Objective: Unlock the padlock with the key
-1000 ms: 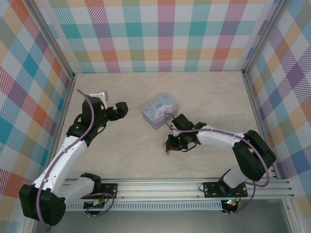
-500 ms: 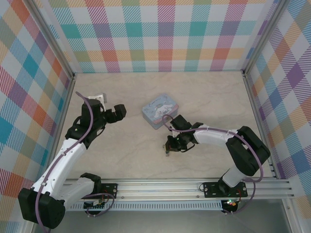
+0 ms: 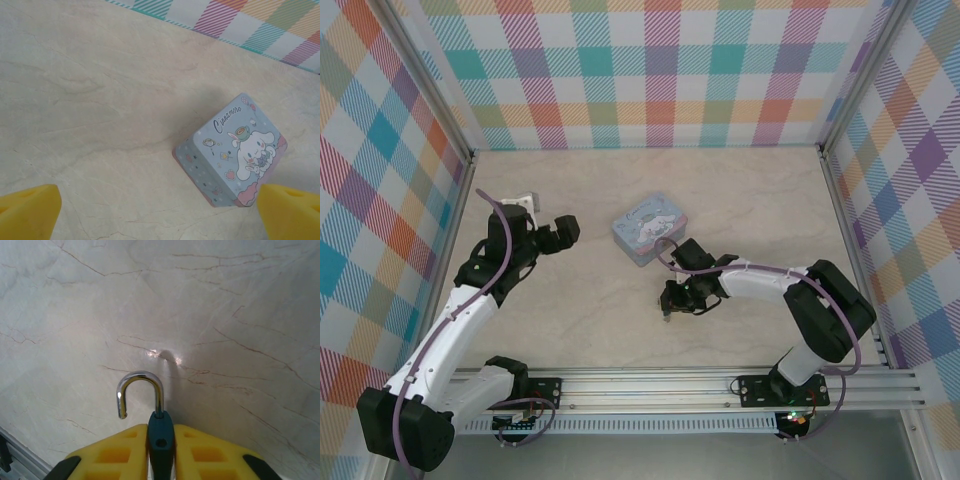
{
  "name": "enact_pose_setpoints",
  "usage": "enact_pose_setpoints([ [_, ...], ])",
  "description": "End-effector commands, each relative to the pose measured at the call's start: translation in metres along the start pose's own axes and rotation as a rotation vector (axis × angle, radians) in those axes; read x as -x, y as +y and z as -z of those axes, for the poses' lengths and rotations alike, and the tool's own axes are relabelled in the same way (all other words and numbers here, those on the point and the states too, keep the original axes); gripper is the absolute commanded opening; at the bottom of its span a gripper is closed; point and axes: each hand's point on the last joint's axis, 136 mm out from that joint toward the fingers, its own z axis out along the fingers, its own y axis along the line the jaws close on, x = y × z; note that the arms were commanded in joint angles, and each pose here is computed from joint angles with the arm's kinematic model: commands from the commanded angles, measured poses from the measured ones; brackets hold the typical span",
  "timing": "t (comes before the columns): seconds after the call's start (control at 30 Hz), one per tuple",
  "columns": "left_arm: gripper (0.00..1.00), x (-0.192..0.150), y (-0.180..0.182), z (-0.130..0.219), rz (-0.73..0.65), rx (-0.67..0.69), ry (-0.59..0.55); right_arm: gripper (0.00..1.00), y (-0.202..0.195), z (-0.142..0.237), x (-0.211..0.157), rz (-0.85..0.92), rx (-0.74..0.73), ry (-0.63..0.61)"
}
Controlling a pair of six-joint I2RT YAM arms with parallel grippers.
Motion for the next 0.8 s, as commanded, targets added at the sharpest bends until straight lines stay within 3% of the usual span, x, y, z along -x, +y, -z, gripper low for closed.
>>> enact_pose_setpoints([
  [0.0,1.0,0.001,0.007,0.003,0.011,0.029,-0.003,0.24,-0.002,0.004,0.001,-0.001,-0.007,-0.029],
  [0.4,1.0,0.007,0.009,0.009,-0.008,0.048,-0.024,0.41,-0.005,0.053,0.019,0.02,-0.011,-0.202],
  [0.77,1.0,0.002,0.027,0.012,-0.008,0.13,-0.052,0.7,-0.025,0.145,0.066,0.031,0.0,-0.566],
])
